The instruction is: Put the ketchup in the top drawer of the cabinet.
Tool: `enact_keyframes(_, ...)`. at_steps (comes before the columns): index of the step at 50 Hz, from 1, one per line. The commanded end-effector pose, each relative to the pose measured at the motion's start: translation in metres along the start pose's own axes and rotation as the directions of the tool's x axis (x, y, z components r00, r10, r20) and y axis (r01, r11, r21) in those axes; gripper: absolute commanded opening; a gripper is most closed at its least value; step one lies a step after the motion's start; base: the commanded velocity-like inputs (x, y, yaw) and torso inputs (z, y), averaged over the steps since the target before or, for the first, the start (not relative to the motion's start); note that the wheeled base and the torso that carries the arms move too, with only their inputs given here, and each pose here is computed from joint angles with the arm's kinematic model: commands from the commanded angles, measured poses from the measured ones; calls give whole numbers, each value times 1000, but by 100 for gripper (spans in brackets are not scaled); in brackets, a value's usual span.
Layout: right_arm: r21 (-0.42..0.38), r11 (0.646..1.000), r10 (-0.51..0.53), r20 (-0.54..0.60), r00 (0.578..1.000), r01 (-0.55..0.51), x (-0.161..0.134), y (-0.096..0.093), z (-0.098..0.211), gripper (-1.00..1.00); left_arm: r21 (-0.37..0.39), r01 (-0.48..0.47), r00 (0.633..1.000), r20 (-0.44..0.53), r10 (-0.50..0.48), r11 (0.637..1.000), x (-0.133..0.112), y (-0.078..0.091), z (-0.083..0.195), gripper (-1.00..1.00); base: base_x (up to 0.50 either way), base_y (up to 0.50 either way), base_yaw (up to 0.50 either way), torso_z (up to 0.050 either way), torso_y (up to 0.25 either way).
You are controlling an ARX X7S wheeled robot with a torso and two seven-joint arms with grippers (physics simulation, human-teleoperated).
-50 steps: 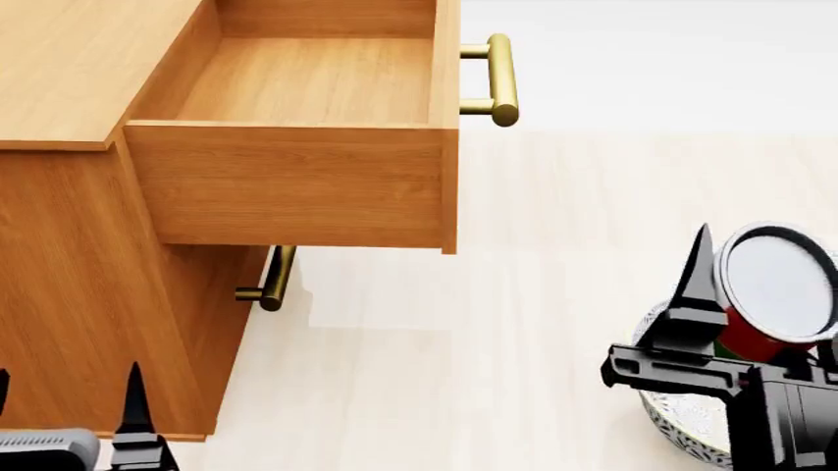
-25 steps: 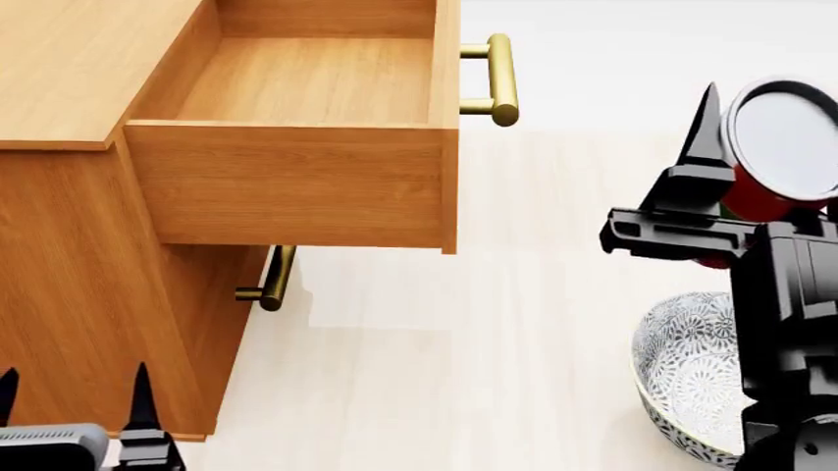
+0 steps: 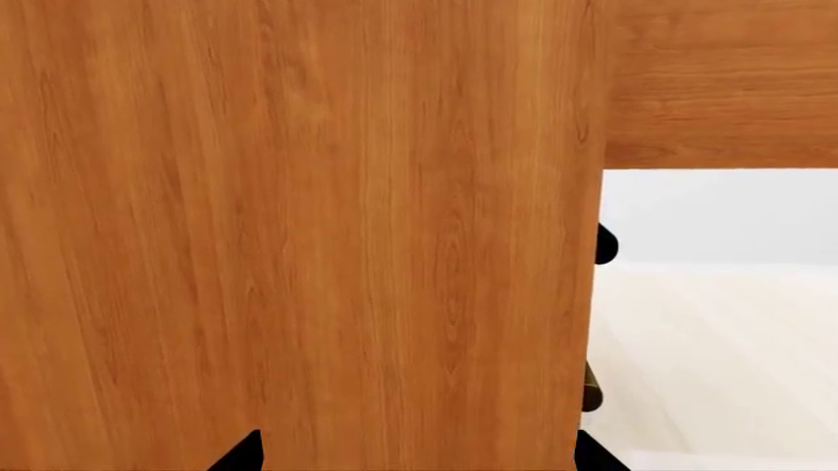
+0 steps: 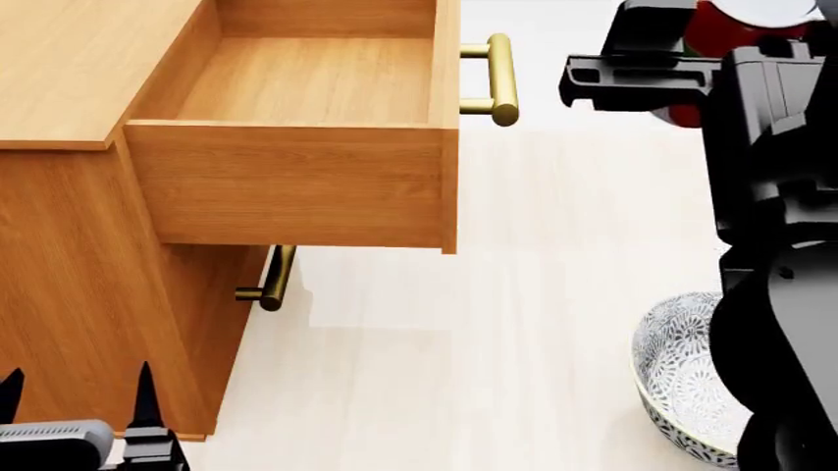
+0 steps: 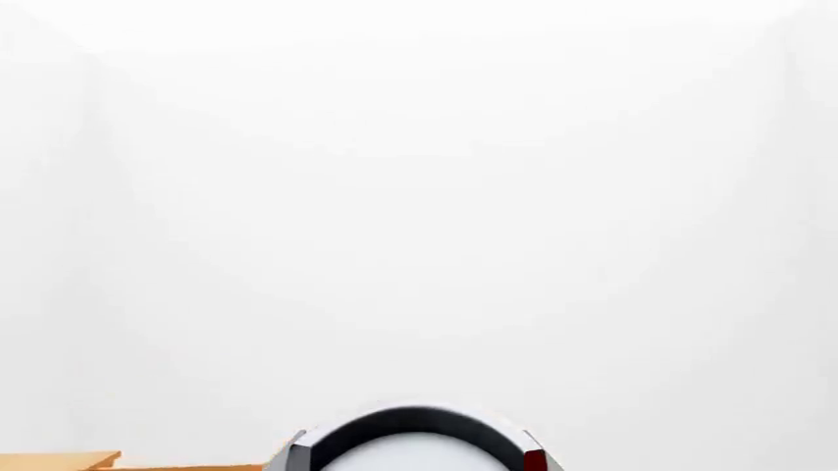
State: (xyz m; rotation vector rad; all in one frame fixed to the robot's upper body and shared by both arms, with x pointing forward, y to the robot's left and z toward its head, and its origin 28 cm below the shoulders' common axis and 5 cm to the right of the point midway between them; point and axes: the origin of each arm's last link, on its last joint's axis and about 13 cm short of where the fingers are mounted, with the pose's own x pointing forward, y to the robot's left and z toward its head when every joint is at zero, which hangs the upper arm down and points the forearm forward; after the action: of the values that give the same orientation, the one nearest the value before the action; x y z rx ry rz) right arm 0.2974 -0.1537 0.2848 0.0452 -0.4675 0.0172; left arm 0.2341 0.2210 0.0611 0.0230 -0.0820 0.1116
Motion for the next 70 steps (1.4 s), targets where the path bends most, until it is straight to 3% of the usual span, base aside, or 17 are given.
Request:
enact_keyframes(1,-45,996,74,27,997,-73,22,6,17,-100,0,-2,1000,-2,2,1000,1,0,0,100,0,0,0,0,10)
enact_keyframes(21,-20,991,131,-15,991,-131,66,23,36,-100,-6,-7,1000,-6,6,1000,1,1,-2,100,1,0,0,0,0)
enact_keyframes(40,-98,981,159,-102,982,-169,114,39,45,-100,-9,-14,1000,-8,14,1000,-1,3,-2,100,0,0,0,0,0)
enact_keyframes(57,-110,975,173,-177,969,-194,161,54,51,-100,-7,-10,1000,-6,10,1000,-2,2,0,100,0,0,0,0,1)
enact_keyframes(66,-92,965,219,-240,946,-247,165,58,53,-100,-4,-6,1000,-6,6,1000,-2,2,1,100,0,0,0,0,0)
enact_keyframes(70,-34,956,273,-276,922,-293,163,59,54,-100,-4,-9,1000,-12,9,1000,-1,1,-3,100,0,0,0,0,0)
